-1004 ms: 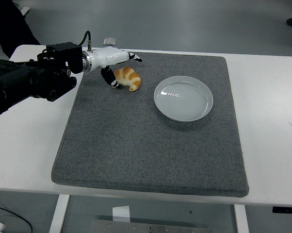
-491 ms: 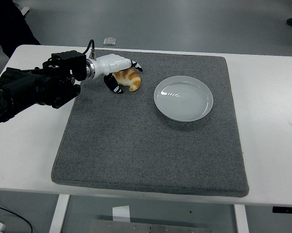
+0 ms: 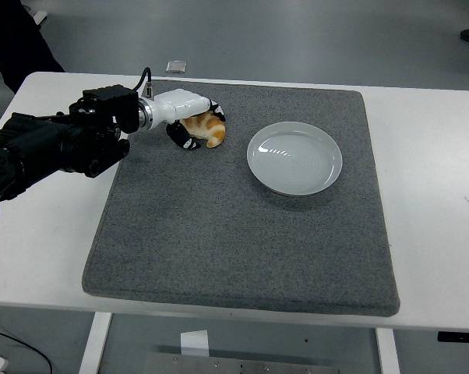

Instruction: Place the bread on the plate

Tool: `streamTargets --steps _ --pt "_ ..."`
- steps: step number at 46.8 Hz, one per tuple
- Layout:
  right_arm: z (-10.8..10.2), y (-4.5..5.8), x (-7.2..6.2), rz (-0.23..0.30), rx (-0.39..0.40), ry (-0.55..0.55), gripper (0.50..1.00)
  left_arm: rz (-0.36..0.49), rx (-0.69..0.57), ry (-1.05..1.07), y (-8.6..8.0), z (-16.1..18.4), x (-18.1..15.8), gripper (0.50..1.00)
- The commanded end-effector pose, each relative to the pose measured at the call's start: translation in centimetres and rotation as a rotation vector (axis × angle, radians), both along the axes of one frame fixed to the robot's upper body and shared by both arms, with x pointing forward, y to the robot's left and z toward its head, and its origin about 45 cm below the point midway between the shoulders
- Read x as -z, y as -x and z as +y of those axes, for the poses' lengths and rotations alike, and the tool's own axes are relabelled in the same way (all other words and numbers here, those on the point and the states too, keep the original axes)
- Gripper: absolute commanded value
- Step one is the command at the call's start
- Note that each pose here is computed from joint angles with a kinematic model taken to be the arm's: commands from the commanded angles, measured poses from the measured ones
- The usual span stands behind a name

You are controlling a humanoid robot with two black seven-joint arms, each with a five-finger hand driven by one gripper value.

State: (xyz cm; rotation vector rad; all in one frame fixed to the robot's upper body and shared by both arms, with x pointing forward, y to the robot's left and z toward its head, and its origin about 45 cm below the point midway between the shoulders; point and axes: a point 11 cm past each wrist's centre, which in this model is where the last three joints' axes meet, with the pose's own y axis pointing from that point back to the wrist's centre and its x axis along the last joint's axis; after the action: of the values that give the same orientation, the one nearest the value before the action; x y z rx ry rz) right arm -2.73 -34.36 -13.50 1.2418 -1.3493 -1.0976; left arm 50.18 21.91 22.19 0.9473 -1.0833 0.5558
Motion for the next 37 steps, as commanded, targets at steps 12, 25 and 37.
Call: streamTargets --steps 12,25,37 --pt "0.0 0.0 0.0 0.0 0.0 0.0 0.932 -0.005 0.008 -0.033 0.1 0.31 0.3 0.604" --pt "0.0 0.0 0.0 0.0 0.0 0.0 0.932 -0.022 0.006 -0.06 -0.22 0.63 0.03 0.5" --pt "0.0 0.0 0.0 0.0 0.0 0.0 0.932 -0.035 0.0 -0.066 -0.39 0.74 -0.16 0.5"
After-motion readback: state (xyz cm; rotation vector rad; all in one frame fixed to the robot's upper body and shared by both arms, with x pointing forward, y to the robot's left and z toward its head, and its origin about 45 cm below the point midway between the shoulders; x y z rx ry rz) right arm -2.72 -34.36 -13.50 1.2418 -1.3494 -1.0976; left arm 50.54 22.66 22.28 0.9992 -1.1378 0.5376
